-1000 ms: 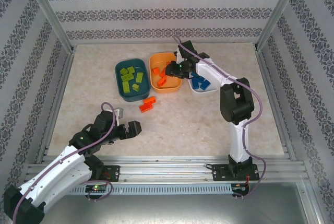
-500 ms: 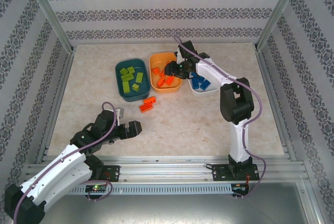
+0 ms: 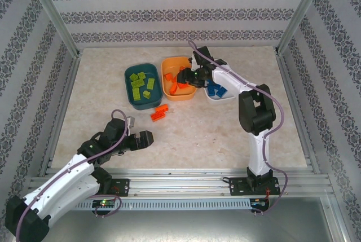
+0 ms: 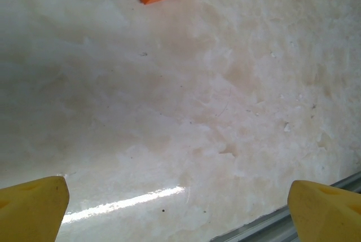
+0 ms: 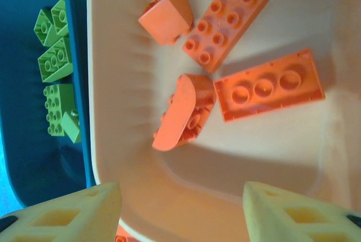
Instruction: Sort the legos into containers by color
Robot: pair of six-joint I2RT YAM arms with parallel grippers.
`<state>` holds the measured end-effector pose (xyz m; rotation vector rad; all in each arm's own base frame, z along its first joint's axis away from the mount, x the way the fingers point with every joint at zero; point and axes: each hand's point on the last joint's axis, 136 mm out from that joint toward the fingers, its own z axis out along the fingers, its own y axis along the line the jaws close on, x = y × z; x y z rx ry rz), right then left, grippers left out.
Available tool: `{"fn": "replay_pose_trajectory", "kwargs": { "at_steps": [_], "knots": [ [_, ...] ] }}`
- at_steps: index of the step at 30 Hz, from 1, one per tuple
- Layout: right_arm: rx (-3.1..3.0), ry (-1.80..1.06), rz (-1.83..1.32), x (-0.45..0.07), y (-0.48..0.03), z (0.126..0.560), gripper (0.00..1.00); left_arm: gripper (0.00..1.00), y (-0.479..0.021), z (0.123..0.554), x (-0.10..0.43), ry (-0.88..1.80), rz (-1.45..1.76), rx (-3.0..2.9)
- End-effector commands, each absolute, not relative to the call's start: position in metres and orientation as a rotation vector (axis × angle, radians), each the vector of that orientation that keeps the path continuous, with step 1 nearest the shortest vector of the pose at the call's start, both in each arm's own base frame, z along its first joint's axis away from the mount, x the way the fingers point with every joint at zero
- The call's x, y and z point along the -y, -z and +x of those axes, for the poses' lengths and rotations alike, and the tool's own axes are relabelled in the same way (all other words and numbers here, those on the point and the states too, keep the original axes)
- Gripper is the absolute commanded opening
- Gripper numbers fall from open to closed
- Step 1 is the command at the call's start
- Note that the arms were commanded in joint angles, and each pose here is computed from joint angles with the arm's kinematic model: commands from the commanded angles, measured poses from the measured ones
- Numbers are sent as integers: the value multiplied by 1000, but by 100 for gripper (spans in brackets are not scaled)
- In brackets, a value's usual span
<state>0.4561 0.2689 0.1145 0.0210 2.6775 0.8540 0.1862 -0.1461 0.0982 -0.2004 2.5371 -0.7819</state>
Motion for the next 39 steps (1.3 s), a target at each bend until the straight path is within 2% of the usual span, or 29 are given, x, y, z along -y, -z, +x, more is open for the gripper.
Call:
{"fn": "replay_pose_trajectory", "kwargs": {
  "at_steps": [1, 4, 12, 18, 29, 34, 39],
  "knots": [
    [-2556, -929, -24, -276, -167, 435, 60, 100, -111, 195, 148, 754, -155, -2527],
    [-2535, -946, -28, -274, -171, 411, 61, 100, -109, 202, 153, 712, -90, -2565],
    [-2579, -920, 3, -243, -143, 335, 62, 100, -98, 235, 164, 535, 73, -2650],
    [-2601, -887, 30, -217, -130, 291, 64, 100, -82, 259, 174, 460, 69, -2724],
    [-2583, -813, 5, -188, -126, 263, 80, 100, -81, 279, 170, 396, -104, -2692],
    [-2586, -791, -10, -174, -121, 257, 82, 100, -84, 282, 159, 312, -253, -2717],
    [-2590, -808, -39, -165, -116, 254, 83, 100, -79, 283, 173, 375, -316, -2778]
  ]
}}
